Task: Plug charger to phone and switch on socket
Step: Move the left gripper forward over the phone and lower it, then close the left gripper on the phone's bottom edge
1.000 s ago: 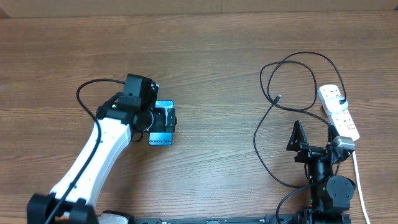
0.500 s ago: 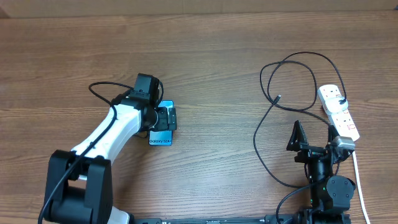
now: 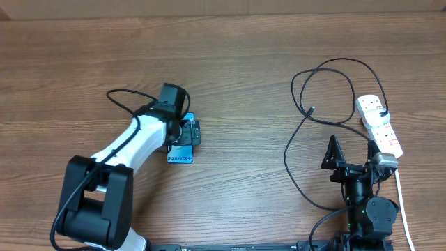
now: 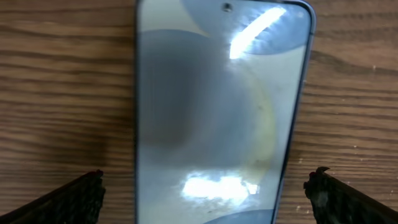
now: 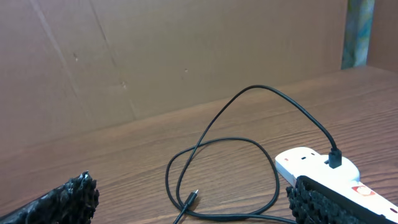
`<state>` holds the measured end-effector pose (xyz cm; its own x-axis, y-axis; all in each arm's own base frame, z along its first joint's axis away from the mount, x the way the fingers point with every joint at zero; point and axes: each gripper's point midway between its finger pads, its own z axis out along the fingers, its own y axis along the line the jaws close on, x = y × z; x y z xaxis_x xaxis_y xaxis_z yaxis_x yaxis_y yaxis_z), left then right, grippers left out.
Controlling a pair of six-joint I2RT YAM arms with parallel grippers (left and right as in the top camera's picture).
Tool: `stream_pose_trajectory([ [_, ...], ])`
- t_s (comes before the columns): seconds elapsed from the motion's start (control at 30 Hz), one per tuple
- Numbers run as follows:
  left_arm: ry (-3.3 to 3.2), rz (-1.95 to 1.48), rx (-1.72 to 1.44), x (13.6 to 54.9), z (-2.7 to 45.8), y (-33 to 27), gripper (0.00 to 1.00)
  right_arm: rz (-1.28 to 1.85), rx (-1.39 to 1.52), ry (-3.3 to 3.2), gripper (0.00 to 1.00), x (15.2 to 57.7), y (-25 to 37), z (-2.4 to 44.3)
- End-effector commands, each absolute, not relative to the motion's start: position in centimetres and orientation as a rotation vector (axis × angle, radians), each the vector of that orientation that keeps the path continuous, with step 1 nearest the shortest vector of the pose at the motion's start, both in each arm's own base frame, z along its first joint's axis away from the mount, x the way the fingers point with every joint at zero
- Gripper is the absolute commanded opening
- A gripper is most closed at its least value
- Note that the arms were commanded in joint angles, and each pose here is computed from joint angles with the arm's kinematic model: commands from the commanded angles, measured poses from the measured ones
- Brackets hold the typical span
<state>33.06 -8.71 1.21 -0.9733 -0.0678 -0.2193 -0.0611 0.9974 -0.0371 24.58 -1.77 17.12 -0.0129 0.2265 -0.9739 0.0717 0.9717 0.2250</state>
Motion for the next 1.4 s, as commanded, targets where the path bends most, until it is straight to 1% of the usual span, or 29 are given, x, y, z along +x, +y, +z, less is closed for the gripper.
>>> stream_pose_trajectory([
  [0.0,2.899,0.037,-0.036,33.6,1.0,-9.4,1.00,0.129,0.222,1.581,1.00,24.6,-1.5,17.0],
  [0.1,2.903,0.116,-0.059,33.3,0.5,-9.0,1.00,0.129,0.221,1.581,1.00,24.6,-1.5,17.0],
  [0.33,2.973,0.154,-0.142,32.1,-1.4,-8.5,1.00,0.129,0.222,1.581,1.00,24.6,-1.5,17.0],
  [0.6,3.023,0.099,-0.151,31.2,-1.9,-9.1,1.00,0.129,0.222,1.581,1.00,24.6,-1.5,17.0],
  [1.03,2.981,0.082,-0.126,32.7,-1.7,-8.2,0.99,0.129,0.221,1.581,1.00,24.6,-1.5,17.0],
  [1.37,2.984,0.089,-0.105,32.8,-1.8,-7.6,1.00,0.129,0.222,1.581,1.00,24.6,-1.5,17.0],
])
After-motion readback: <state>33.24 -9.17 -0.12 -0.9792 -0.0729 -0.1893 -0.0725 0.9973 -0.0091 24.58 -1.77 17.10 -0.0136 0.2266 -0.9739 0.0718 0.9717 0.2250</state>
